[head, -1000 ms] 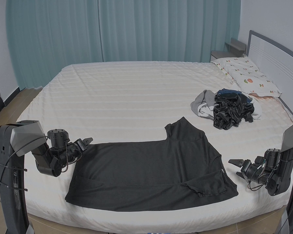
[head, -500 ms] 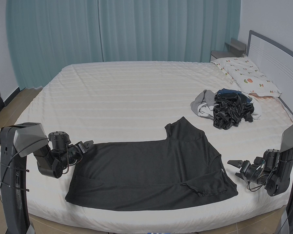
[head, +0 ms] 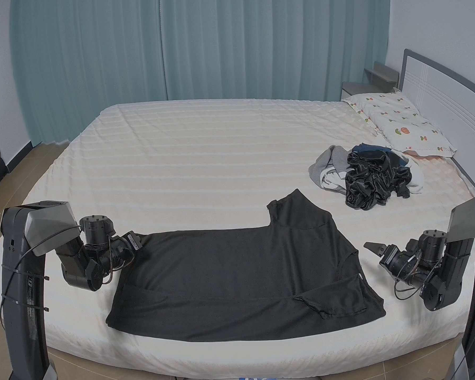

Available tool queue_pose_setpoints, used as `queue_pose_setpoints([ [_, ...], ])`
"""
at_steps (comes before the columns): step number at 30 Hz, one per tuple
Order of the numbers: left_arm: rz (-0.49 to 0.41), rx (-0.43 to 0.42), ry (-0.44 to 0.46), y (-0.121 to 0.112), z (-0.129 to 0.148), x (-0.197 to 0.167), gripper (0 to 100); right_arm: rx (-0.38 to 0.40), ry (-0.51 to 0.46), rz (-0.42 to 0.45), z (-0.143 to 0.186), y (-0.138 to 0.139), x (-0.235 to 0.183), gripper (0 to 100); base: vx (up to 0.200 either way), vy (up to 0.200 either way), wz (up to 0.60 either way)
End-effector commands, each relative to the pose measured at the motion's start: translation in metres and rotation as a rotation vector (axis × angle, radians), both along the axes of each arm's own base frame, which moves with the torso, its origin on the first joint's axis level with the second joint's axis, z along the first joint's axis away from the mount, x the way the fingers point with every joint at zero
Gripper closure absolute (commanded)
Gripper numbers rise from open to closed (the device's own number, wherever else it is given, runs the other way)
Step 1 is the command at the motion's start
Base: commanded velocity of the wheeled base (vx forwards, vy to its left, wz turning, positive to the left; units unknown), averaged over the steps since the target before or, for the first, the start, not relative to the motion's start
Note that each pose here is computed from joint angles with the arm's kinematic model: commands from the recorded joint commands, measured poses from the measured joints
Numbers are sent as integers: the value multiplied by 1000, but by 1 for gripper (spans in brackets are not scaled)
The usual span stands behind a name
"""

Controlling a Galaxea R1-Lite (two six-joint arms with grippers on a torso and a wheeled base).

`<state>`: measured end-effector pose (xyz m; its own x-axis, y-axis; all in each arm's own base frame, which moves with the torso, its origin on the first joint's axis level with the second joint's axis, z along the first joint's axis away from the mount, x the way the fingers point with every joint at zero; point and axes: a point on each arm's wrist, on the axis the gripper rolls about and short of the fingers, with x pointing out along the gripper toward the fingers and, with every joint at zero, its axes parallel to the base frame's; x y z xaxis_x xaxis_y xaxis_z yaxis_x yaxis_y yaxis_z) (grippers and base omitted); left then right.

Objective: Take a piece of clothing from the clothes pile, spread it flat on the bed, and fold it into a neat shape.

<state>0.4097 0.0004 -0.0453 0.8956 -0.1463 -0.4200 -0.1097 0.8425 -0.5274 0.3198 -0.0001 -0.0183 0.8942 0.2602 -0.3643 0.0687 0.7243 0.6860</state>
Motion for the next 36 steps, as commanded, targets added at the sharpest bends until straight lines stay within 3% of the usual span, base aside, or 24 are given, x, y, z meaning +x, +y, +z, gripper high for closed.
queue_pose_setpoints([
  [1,6,-2,-11,1,5,-6,100,-64,-80,55,11,28,37,0,0,0,0],
  [11,41,-74,-13,1,11,-6,100,-167,-73,58,27,63,109,0,0,0,0],
  [19,45,-80,2,2,9,-10,100,-275,-66,80,13,74,151,0,0,0,0],
  [23,48,-80,3,3,9,-10,100,-282,-21,78,3,76,165,0,0,0,0],
  [34,55,-80,6,6,7,-10,100,-285,-9,62,-11,74,182,0,0,0,0],
  [35,55,-80,6,6,7,-10,100,-281,-13,60,-11,74,182,100,0,0,0],
  [36,56,-80,6,7,7,-10,100,-279,-14,59,-10,73,182,100,0,0,0],
])
